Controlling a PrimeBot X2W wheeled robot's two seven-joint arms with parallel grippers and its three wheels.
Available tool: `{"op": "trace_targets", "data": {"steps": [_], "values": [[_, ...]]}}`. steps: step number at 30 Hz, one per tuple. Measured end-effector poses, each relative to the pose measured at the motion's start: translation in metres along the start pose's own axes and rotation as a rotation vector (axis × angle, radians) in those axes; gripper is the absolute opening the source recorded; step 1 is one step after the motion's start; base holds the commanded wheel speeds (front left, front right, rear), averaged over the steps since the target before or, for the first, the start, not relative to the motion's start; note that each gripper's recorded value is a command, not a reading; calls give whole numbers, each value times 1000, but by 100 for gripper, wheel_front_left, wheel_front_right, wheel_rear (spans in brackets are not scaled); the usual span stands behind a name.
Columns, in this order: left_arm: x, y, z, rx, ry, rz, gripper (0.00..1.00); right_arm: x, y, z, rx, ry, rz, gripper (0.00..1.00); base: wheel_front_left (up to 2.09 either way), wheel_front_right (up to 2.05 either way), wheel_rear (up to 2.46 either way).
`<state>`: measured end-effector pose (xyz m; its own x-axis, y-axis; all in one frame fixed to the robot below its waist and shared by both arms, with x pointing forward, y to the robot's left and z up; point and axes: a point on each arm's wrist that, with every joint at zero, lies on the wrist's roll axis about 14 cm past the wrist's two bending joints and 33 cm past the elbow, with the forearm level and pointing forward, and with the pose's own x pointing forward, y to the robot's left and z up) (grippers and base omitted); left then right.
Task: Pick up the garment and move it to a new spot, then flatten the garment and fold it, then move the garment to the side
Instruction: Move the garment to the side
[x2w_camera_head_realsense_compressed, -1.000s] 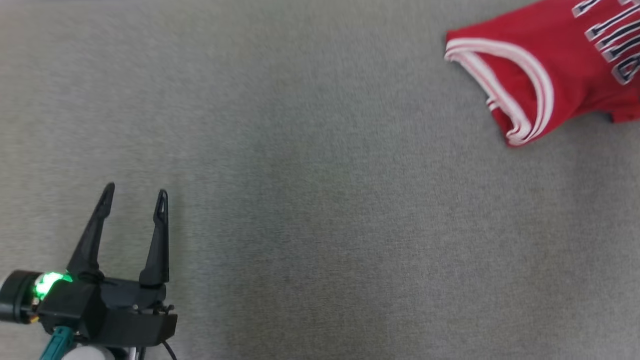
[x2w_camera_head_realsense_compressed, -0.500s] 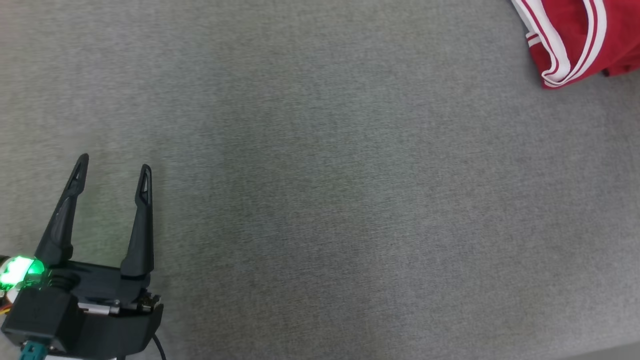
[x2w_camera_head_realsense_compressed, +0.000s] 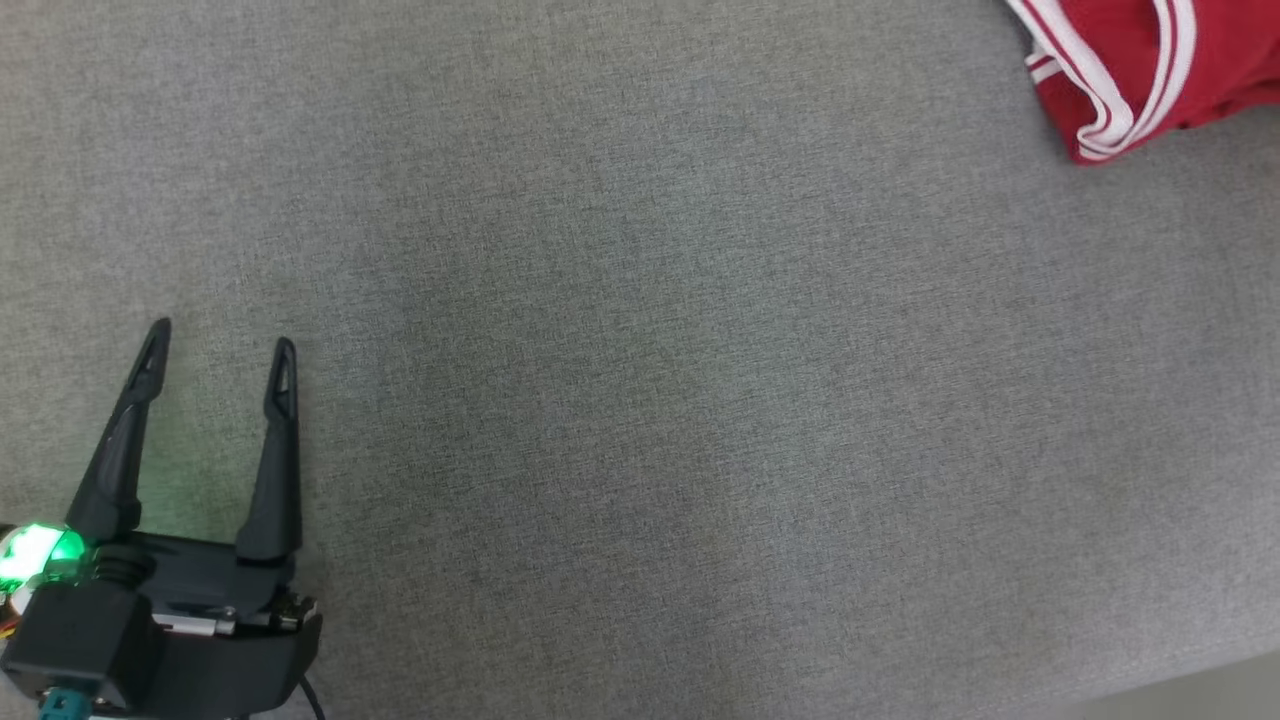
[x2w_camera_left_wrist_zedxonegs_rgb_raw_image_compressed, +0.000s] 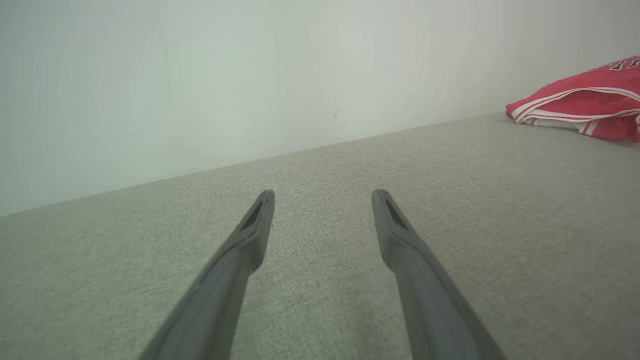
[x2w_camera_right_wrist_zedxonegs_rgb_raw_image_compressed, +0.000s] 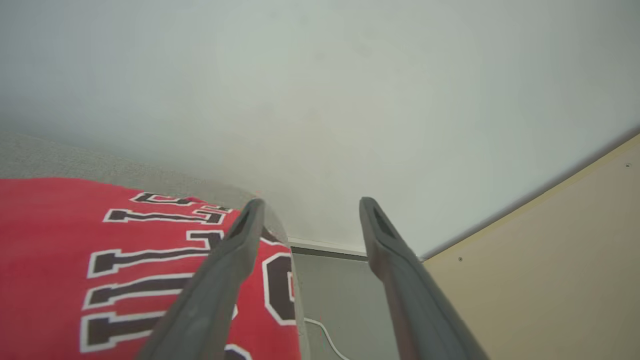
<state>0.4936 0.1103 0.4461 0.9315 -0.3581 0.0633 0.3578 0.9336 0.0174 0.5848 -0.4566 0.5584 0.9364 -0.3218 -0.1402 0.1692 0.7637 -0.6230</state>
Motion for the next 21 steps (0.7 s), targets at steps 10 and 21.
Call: {"op": "trace_targets", "data": {"steps": [10,21], "values": [[-16,5,2,-21,32,59,100,-21,-5,36,62,-129,-5,100,0,0,0],[-71,17,24,-53,62,176,100,-100,8,69,264,-328,32,100,0,0,0]]}}
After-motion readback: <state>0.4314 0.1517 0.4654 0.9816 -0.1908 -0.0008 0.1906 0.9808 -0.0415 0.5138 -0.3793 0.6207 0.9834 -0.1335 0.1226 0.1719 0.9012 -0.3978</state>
